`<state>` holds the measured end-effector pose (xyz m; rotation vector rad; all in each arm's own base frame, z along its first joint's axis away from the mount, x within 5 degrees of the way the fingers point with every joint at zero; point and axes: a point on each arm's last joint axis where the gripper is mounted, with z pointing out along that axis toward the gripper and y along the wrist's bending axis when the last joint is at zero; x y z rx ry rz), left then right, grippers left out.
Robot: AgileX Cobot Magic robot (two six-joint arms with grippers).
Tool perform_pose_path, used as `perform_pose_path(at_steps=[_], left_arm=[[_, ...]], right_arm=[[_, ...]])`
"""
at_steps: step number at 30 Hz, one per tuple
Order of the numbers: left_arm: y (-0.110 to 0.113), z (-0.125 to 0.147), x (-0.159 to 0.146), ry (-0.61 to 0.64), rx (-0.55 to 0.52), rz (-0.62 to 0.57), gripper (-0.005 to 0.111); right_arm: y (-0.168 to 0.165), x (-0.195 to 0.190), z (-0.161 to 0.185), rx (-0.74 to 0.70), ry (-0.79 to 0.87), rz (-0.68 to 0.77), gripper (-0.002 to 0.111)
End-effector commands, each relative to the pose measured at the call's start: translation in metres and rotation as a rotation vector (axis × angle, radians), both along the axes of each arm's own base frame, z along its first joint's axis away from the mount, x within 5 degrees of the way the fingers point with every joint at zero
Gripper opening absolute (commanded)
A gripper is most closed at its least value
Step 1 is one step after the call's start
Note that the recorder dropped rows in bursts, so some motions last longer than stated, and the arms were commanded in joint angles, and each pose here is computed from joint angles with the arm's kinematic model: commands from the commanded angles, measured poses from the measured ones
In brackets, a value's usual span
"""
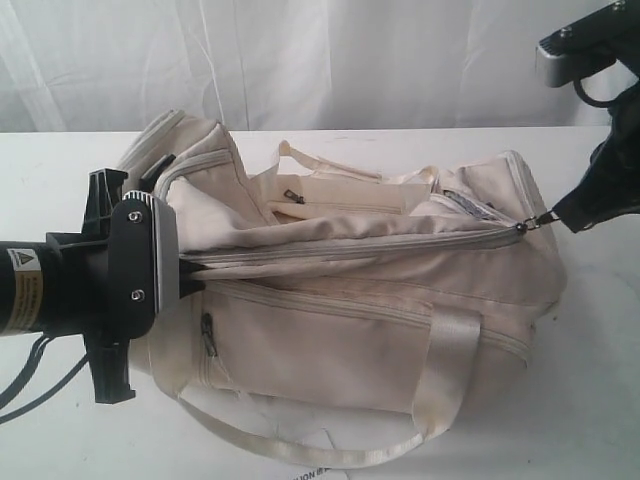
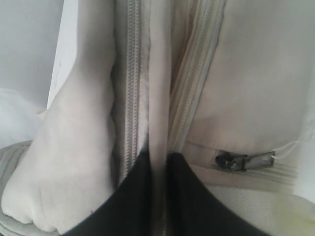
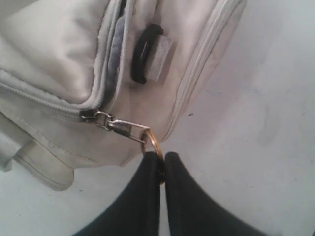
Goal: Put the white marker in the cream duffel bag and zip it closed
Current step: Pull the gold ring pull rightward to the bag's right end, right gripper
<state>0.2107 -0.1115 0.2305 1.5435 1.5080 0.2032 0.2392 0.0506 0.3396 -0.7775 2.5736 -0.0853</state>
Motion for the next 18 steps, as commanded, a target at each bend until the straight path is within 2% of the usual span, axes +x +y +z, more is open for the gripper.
perform_pose_path(at_steps=[1, 11, 15, 18], left_arm=[[0.002, 0.0, 0.001, 0.0, 0.002, 0.024, 0.0], [0.0, 0.001, 0.0, 0.007, -0.011, 0.012, 0.0], [-0.005, 0.001, -0.003, 0.022, -0.047, -0.046, 0.0], [-0.009, 0.003, -0.006, 0.043, -0.101, -0.078, 0.01]], right_arm=[[-0.01, 0.009, 0.002, -0.061, -0.081, -0.021, 0.0], [-0.004, 0.028, -0.016, -0.055, -0.058, -0.014, 0.0], [-0.003, 0.028, -0.015, -0.034, -0.055, -0.01, 0.0], [0.0, 0.027, -0.015, -0.002, -0.053, -0.01, 0.0]])
